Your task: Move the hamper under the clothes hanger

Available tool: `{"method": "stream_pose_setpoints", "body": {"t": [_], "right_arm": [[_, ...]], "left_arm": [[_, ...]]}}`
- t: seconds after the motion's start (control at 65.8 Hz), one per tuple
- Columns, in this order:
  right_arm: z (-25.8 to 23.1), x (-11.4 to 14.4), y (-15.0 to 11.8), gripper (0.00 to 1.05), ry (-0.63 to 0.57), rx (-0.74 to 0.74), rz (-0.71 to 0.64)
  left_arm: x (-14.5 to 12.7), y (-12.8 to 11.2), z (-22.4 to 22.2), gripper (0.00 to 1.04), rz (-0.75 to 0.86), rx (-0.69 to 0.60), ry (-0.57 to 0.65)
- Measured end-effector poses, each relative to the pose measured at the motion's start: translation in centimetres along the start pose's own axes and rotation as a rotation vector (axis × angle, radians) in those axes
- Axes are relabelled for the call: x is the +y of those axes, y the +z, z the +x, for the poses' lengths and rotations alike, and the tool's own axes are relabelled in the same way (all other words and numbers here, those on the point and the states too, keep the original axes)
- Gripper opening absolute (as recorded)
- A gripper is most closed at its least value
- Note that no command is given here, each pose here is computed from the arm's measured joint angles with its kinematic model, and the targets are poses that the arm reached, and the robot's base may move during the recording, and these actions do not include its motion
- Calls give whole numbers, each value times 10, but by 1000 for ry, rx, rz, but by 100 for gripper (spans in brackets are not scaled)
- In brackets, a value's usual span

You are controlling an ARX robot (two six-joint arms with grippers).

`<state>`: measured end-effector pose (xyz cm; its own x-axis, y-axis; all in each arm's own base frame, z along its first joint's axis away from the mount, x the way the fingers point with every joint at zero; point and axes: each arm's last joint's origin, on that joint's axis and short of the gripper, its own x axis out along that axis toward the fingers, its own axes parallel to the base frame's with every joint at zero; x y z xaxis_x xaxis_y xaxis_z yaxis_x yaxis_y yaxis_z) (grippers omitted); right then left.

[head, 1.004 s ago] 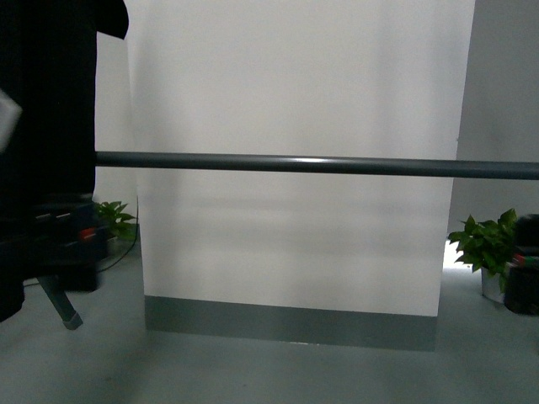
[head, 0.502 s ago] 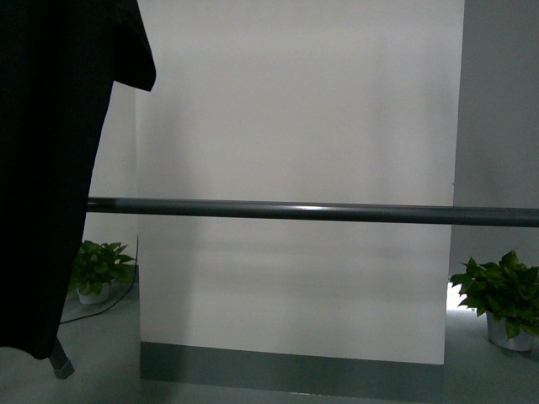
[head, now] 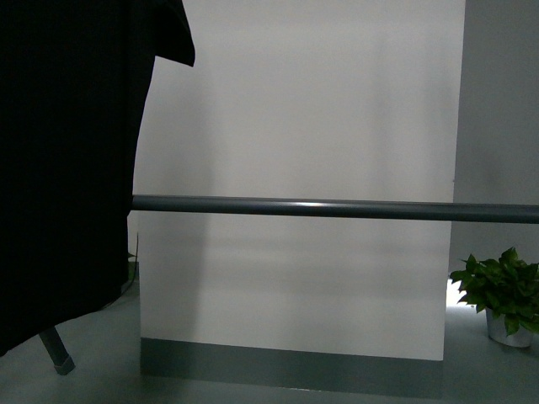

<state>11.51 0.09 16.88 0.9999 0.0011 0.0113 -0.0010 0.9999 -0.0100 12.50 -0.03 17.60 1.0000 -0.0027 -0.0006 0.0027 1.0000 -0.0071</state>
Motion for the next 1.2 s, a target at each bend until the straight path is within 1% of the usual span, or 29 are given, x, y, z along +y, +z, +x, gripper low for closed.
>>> {"method": "stream_pose_setpoints", "body": {"t": [0.091, 0.426, 0.487, 0.563, 0.745, 0.821, 0.988, 1.034, 1.049, 1.11, 1.14, 1.201], "right_arm": [[-2, -1, 0, 2, 0, 3, 0], [-8, -1, -1, 2, 0, 4, 0], [-14, -1, -5, 2, 2, 38, 0], [-17, -1, -3, 2, 1, 5, 0], [-18, -1, -3, 2, 1, 8, 0], [-18, -1, -3, 2, 2, 8, 0], [-18, -1, -3, 2, 2, 8, 0], [-18, -1, -3, 2, 2, 8, 0], [-18, -1, -3, 2, 2, 9, -1], [-18, -1, -3, 9, 2, 9, 0], [-18, -1, -3, 15, 2, 9, 0], [-18, -1, -3, 24, 2, 9, 0]], "left_arm": [[0, -4, -2, 4, 1, -10, 0], [0, -3, -11, 4, 1, -23, -1], [0, -3, -12, 4, 1, -23, -1], [0, -3, -14, 4, 1, -22, -1], [0, -4, -18, 4, 1, -22, -1], [0, -8, -24, 4, 2, 10, -1], [0, -7, -28, 4, 1, -13, 0], [0, -7, -28, 9, 1, -14, 0], [0, -7, -28, 13, 1, -14, -1], [0, -7, -28, 22, 1, -14, 0], [0, -7, -28, 25, 2, -14, 0], [0, -7, -28, 36, 1, -14, 0]]}}
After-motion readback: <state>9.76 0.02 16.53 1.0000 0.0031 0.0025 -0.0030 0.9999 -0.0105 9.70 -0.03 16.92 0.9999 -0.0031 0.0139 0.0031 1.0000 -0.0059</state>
